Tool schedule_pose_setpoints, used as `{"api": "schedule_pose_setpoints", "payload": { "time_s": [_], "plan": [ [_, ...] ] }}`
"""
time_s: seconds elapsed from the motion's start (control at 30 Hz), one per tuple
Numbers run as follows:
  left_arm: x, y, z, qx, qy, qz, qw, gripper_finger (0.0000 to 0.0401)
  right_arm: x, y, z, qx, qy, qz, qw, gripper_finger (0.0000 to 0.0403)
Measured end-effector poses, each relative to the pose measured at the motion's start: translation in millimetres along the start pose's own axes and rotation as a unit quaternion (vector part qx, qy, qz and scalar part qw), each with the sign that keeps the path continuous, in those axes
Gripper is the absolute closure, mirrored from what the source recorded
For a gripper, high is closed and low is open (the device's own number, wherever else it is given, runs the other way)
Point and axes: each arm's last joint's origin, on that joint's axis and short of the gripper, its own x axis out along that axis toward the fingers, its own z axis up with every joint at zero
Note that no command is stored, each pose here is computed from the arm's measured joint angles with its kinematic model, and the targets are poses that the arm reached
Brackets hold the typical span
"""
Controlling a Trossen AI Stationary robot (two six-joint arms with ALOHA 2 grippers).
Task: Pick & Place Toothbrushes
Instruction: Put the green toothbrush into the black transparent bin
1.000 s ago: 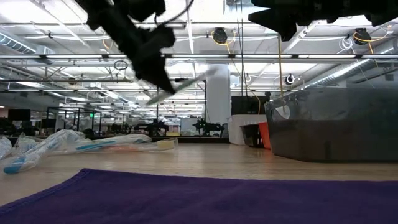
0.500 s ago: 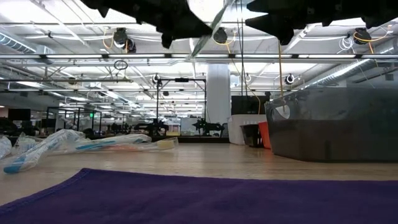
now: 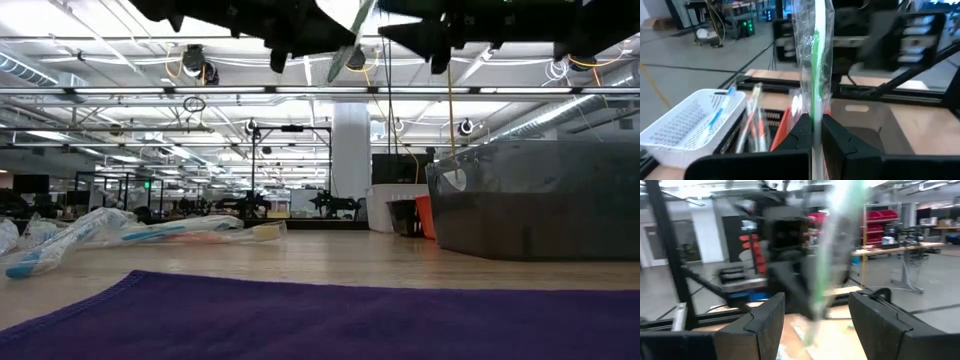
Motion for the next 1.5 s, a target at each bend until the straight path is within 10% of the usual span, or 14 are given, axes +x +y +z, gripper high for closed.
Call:
{"api": "schedule_pose_setpoints", "payload": {
  "time_s": [0.3, 0.6, 0.83, 1.2, 1.5],
  "plan": [
    [14.5, -2.4, -16.3, 0.0, 0.008, 0.0, 1.0, 0.0388, 6.5, -4.4, -5.9, 0.002, -0.011, -0.009, 1.0, 0.0208],
    [14.9, -2.3, -17.0, -0.003, 0.01, -0.001, 1.0, 0.0385, 6.5, -4.4, -5.8, -0.007, -0.012, -0.01, 1.0, 0.0384],
    [14.8, -2.3, -17.2, -0.003, 0.011, -0.001, 1.0, 0.0392, 6.5, -4.3, -6.5, -0.011, -0.008, -0.01, 1.0, 0.0394],
    [8.7, -2.0, -10.3, -0.002, 0.008, -0.001, 1.0, 0.0264, -7.6, 12.1, 4.3, -0.022, 0.006, 0.013, 1.0, 0.0395],
    [0.2, -5.1, -5.3, 0.001, 0.02, -0.003, 1.0, 0.0234, -38.3, 40.5, 15.3, -0.037, 0.044, 0.004, 0.998, 0.0395]
  ]
}}
